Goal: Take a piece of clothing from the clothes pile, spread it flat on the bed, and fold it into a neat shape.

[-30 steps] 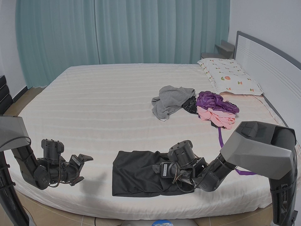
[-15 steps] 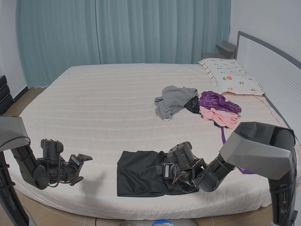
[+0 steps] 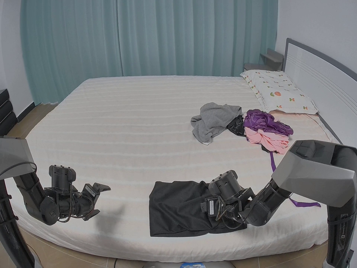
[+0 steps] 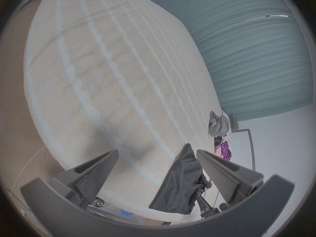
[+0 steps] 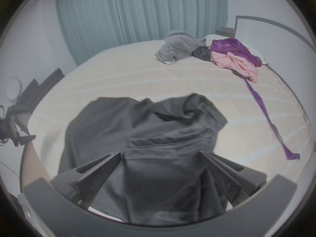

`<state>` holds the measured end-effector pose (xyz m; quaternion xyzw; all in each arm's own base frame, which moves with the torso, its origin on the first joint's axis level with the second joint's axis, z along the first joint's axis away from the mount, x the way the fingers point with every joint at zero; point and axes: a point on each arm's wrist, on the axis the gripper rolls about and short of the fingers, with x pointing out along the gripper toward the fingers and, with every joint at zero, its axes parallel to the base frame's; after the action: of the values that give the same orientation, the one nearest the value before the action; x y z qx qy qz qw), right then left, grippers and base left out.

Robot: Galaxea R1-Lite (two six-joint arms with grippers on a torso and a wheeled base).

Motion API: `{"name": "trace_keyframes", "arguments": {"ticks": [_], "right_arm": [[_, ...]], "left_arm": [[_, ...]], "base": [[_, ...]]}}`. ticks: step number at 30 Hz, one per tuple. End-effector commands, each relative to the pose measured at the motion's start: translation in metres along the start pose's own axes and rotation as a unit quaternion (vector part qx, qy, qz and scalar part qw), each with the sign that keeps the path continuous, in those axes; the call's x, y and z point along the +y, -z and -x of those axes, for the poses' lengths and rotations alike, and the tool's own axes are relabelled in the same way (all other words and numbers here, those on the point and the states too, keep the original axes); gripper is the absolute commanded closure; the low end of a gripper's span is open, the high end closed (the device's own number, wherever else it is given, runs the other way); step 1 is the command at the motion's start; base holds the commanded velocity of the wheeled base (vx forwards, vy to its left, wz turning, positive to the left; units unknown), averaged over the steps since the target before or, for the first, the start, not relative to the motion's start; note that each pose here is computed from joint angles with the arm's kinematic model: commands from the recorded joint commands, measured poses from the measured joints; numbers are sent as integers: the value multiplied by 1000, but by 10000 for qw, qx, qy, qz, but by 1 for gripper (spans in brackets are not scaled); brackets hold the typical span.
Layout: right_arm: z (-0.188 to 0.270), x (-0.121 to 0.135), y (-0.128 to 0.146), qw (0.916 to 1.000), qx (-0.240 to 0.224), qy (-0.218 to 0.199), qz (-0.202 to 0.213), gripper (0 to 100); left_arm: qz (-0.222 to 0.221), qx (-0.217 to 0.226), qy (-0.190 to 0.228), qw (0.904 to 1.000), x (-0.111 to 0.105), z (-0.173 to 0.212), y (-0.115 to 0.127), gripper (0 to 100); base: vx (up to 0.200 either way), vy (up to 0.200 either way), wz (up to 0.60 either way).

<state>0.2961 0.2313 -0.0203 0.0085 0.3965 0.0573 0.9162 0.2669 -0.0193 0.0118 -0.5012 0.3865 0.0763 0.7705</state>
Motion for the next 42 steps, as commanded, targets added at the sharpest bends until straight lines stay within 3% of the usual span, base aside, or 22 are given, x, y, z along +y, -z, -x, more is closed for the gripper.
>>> {"name": "trace_keyframes", "arguments": {"ticks": [1, 9, 19, 22, 25, 33, 42], "right_arm": [[4, -15, 1, 9996, 87, 260, 60, 0], [0, -46, 9, 9974, 332, 633, -16, 0], [53, -100, 7, 9947, 439, 804, -463, 0], [64, -109, 11, 9952, 473, 643, -574, 0], [79, -119, 10, 9962, 272, 105, -820, 0], [63, -115, 6, 9924, 317, -704, -959, 0], [20, -109, 17, 9896, 364, -999, -974, 0]], "left_arm": [[3, 8, -26, 10000, 1, -1, 0, 0], [-14, 20, -37, 10000, 2, 0, 1, 0], [-20, 26, -36, 10000, 1, 0, 1, 0], [-20, 26, -36, 10000, 2, 0, 2, 0], [-18, 23, -46, 10000, 2, 0, 2, 0], [-20, 12, -43, 10000, 1, 0, 1, 0], [-18, 16, -50, 10000, 2, 0, 2, 0]], "base": [[0, 0, 0], [0, 0, 0], [0, 0, 0], [0, 0, 0], [0, 0, 0], [0, 0, 0], [0, 0, 0]]}}
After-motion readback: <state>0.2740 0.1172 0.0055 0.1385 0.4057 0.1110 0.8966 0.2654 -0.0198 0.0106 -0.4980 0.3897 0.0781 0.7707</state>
